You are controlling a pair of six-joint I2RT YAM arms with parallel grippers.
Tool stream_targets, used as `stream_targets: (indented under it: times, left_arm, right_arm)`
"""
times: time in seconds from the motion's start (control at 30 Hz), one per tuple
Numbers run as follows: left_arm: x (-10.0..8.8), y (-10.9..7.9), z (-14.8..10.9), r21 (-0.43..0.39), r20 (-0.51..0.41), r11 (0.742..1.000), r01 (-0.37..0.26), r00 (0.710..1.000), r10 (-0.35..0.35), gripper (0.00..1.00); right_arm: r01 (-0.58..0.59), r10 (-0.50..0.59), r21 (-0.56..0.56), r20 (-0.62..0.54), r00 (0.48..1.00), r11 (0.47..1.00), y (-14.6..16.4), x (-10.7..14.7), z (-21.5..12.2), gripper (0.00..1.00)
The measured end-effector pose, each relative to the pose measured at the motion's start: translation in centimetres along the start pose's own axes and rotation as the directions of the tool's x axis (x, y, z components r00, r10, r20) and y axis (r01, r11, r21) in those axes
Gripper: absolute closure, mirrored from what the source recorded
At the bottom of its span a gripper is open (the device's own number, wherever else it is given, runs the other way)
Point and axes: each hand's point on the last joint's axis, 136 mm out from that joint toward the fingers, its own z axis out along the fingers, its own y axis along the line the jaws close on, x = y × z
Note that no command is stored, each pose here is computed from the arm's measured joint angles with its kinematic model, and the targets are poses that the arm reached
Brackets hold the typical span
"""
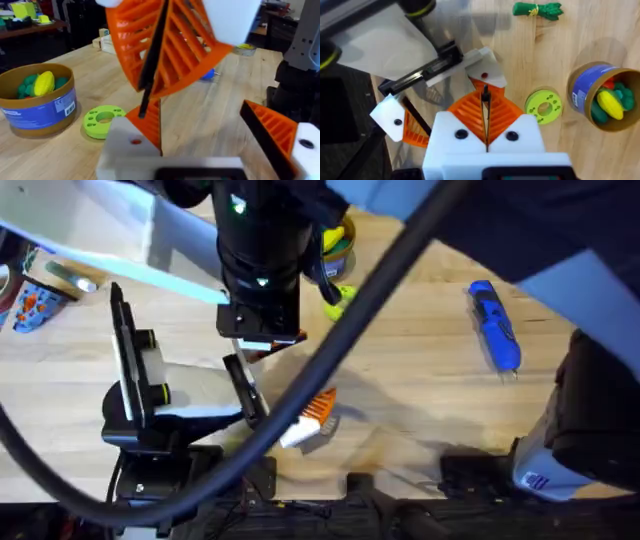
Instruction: Pick up the gripper from the table and insert it into the empty holder that is missing its gripper. Then pick up a screw, insert it into the mounting hole, and use the screwdriver to tighten it. Finally, clean up the table by picking up the vegetable and placing it into the bucket.
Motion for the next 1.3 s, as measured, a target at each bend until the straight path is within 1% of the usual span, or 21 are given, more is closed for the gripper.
stream_targets:
  times: [0.37, 1.3]
  left_arm:
    - [0.0, 0.0, 0.0, 0.0, 0.0, 1.0, 0.0, 1.0, 0.0, 0.016]
    - [0.0, 0.0, 0.0, 0.0, 0.0, 1.0, 0.0, 1.0, 0.0, 0.015]
  right_arm:
    - [0.016, -0.016, 0.007, 0.013, 1.0, 1.0, -0.3, -0.5, 0.4, 0.995]
    - [0.012, -0.012, -0.003, -0.012, 1.0, 1.0, -0.2, -0.3, 1.1, 0.995]
